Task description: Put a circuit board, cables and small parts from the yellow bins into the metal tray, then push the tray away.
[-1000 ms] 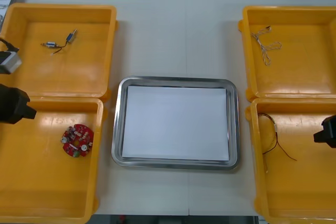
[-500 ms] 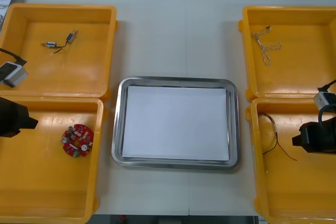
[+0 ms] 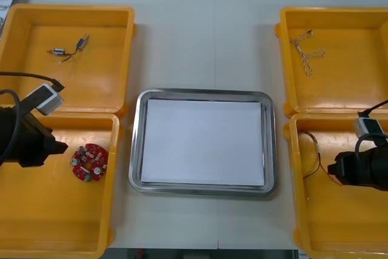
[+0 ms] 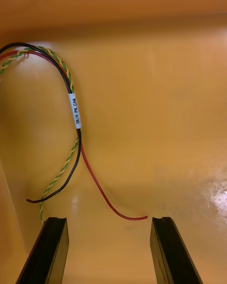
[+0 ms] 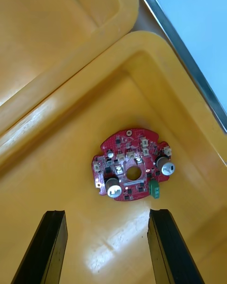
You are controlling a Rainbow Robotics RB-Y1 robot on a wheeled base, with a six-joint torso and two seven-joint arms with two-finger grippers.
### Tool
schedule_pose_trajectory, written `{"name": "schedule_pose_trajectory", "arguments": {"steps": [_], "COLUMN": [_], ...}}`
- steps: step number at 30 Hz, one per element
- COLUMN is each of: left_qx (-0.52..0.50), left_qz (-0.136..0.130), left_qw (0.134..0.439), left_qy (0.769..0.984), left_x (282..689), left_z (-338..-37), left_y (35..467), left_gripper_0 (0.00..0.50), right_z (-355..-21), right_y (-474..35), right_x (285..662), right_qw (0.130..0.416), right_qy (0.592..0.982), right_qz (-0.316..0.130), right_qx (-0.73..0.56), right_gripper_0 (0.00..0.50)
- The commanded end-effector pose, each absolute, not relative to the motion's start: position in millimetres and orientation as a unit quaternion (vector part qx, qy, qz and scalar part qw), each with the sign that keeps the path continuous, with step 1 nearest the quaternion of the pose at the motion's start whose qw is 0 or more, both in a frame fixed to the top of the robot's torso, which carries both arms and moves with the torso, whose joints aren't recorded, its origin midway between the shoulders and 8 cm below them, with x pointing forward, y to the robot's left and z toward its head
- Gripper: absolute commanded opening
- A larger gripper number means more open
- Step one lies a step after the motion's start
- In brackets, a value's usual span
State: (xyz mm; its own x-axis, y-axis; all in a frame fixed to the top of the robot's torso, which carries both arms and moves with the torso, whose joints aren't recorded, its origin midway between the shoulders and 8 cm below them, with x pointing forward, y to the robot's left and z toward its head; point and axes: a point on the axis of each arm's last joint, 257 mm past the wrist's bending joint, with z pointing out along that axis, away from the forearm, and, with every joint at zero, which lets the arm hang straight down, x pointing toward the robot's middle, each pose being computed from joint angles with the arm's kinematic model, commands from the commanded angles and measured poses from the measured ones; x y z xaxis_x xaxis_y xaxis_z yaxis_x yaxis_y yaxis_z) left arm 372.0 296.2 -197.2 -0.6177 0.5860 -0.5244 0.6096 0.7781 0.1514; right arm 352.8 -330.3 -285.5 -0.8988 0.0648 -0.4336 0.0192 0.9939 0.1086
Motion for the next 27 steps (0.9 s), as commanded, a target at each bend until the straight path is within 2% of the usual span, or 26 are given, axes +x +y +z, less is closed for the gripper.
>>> {"name": "schedule_pose_trajectory", "arguments": {"steps": [1, 11, 14, 19, 27], "left_qx": [0.357, 0.355, 0.350, 0.347, 0.334], "left_qz": [-0.013, -0.028, -0.038, -0.040, -0.056], "left_qw": [0.271, 0.273, 0.276, 0.272, 0.274], "left_qy": [0.894, 0.894, 0.894, 0.897, 0.900], "left_x": [353, 343, 341, 337, 331], "left_z": [-217, -234, -241, -249, -261], "left_y": [298, 291, 285, 284, 276], "left_gripper_0": [0.500, 0.500, 0.500, 0.500, 0.500], "right_z": [-297, -320, -322, -330, -336], "right_y": [-330, -340, -348, -356, -344], "right_x": [343, 356, 356, 352, 342], "right_qw": [0.225, 0.238, 0.237, 0.231, 0.214], "right_qy": [0.974, 0.971, 0.971, 0.972, 0.976], "right_qz": [0.029, 0.020, 0.000, -0.033, -0.006], "right_qx": [-0.021, -0.019, -0.025, -0.038, -0.036], "right_gripper_0": [0.500, 0.500, 0.500, 0.500, 0.500]}}
